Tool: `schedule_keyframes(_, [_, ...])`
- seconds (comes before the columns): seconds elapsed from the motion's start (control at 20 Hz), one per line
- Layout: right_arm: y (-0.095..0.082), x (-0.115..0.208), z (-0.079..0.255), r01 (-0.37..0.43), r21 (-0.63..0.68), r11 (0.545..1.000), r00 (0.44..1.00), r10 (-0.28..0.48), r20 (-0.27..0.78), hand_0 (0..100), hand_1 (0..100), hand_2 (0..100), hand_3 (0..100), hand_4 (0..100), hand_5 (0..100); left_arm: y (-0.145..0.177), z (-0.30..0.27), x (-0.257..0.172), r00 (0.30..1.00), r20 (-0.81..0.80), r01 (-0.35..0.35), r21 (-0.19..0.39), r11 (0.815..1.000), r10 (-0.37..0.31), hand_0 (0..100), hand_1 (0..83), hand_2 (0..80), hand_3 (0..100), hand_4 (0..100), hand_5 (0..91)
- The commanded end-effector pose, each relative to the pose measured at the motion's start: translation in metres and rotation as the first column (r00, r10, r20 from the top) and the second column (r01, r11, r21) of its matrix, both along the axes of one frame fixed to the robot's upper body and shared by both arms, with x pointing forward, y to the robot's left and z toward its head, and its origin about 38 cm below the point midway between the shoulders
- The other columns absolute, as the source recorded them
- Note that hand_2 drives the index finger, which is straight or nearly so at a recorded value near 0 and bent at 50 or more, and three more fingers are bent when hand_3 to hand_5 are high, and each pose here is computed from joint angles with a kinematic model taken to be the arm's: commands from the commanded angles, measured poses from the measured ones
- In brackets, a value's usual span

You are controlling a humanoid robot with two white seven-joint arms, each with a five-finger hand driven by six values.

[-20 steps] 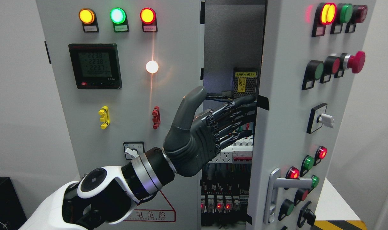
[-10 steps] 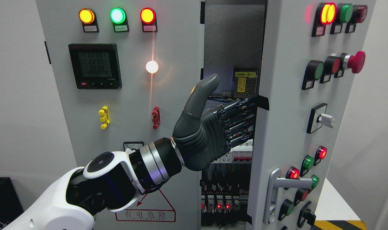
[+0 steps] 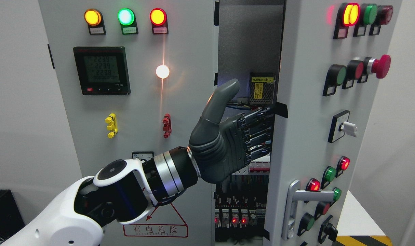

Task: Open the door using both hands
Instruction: 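Hook the left hand fingers behind the ajar door's edge and push outward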

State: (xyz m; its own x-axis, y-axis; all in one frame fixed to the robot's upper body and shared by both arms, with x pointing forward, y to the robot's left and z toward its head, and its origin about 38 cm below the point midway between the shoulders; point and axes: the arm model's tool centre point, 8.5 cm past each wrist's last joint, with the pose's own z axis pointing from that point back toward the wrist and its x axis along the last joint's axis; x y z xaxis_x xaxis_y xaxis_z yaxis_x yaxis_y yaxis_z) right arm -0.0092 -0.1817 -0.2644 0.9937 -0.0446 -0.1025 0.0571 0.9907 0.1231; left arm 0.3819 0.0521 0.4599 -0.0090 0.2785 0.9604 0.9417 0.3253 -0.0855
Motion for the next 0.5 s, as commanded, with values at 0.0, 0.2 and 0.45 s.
schedule_keyframes(0.0, [0.000,0.000,0.000,0.000,0.000,1.000,1.000,0.000,0.001,0,0,0,0,0,0,-0.010,0.003,-0.008,0.999,0.008,0.036,0.005,0.999,-0.036,0,0.0,0.0,0,0,0.0])
schedule_keyframes(0.2, [0.000,0.000,0.000,0.000,0.000,1.000,1.000,0.000,0.001,0,0,0,0,0,0,-0.018,0.003,-0.013,0.998,0.006,0.059,0.016,0.998,-0.059,0,0.0,0.0,0,0,0.0])
schedule_keyframes(0.45, [0.000,0.000,0.000,0.000,0.000,1.000,1.000,0.000,0.001,0,0,0,0,0,0,-0.029,0.003,-0.018,0.996,0.002,0.090,0.014,0.996,-0.090,0,0.0,0.0,0,0,0.0])
